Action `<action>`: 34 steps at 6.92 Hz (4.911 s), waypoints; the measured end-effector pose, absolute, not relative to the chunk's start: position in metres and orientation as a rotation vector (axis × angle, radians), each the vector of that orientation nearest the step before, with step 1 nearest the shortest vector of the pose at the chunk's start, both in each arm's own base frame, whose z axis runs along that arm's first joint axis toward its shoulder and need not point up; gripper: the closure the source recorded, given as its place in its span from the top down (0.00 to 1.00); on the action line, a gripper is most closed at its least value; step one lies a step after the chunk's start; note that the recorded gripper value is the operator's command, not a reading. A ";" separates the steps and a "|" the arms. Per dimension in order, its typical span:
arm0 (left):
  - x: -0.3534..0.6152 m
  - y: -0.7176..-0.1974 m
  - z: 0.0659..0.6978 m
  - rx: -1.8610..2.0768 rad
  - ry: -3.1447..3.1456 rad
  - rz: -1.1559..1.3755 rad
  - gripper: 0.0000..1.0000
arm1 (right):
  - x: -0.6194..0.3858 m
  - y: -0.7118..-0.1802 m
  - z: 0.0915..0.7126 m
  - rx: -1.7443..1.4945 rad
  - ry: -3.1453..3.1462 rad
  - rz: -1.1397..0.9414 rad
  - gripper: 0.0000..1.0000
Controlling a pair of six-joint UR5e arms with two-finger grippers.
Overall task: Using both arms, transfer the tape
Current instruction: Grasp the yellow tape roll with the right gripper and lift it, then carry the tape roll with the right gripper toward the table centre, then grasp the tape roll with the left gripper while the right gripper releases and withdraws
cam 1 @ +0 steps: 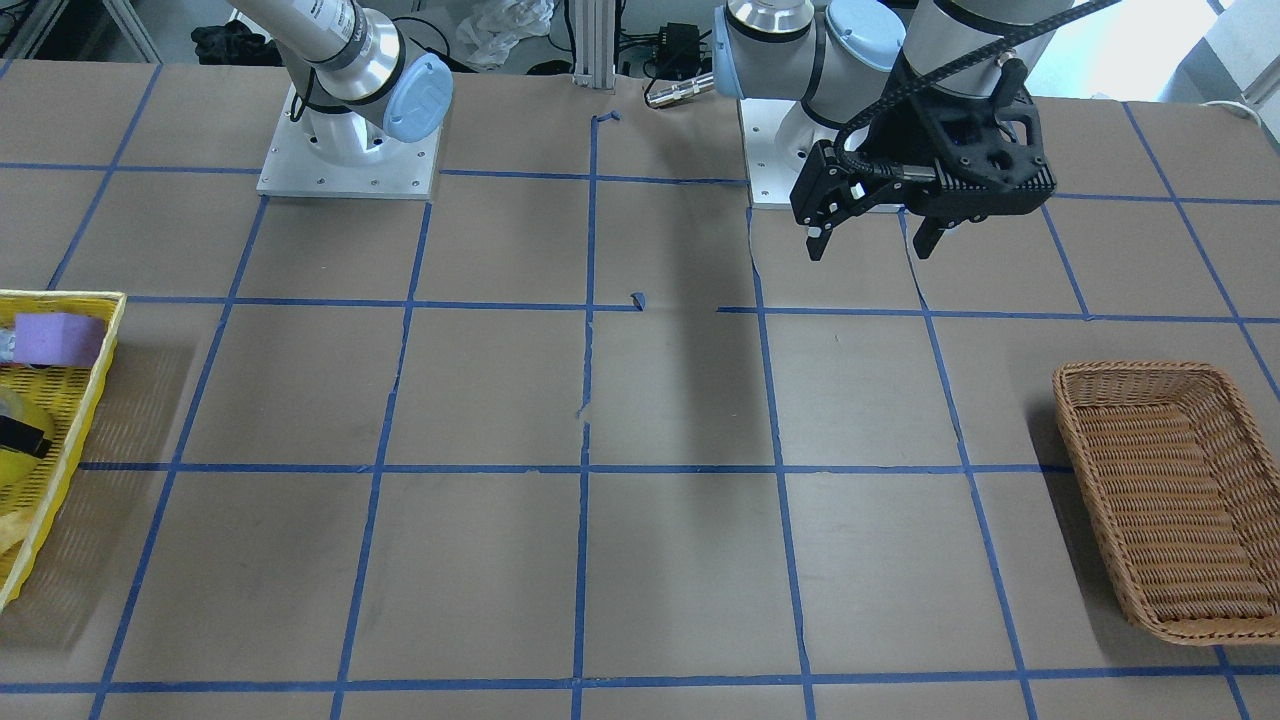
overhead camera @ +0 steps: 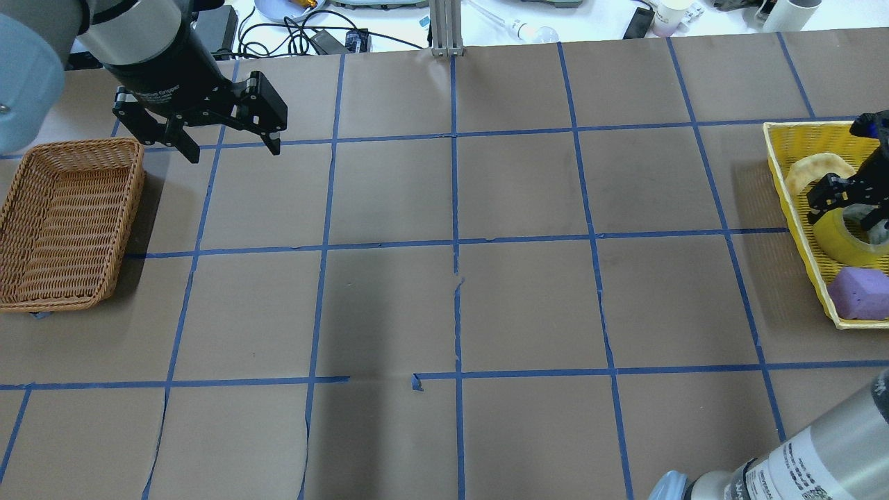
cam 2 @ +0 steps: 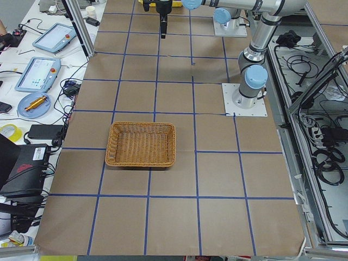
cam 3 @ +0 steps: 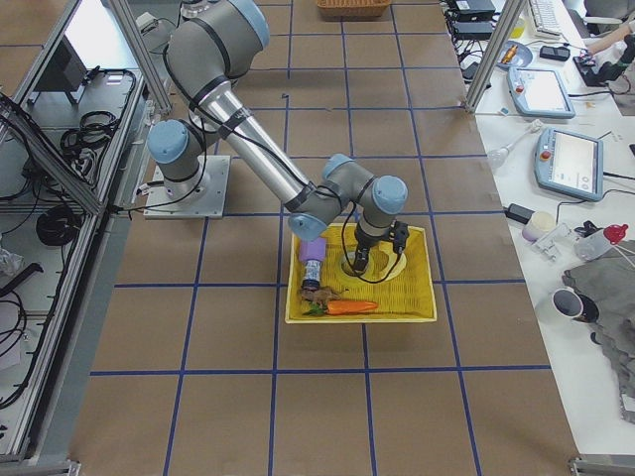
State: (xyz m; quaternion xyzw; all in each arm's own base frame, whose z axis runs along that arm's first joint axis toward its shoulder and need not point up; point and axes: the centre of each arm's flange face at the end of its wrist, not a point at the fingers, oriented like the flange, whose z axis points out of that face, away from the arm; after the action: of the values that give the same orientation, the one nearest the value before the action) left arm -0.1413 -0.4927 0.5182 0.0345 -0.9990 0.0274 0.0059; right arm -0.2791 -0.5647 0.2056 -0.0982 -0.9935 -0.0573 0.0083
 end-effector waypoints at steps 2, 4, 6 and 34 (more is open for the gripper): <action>-0.141 -0.493 0.518 0.108 -3.127 0.084 1.00 | -0.283 -0.563 0.210 -0.228 -3.072 -0.189 0.00; -0.141 -0.493 0.518 0.110 -3.127 0.085 1.00 | -0.282 -0.562 0.231 -0.199 -3.044 -0.170 0.00; -0.140 -0.493 0.518 0.112 -3.126 0.088 1.00 | -0.258 -0.560 0.299 -0.156 -3.017 -0.107 0.00; -0.307 -0.578 0.189 1.204 -2.567 -0.020 0.00 | 0.123 -0.546 0.455 -0.022 -3.157 -0.082 1.00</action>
State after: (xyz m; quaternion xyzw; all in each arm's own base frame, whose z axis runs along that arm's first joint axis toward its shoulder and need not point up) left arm -0.3074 -0.5780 0.1892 0.4197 -0.8947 -0.0070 0.1525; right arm 0.1231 -0.5456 0.4549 -0.0068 -0.9996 -0.0261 -0.0084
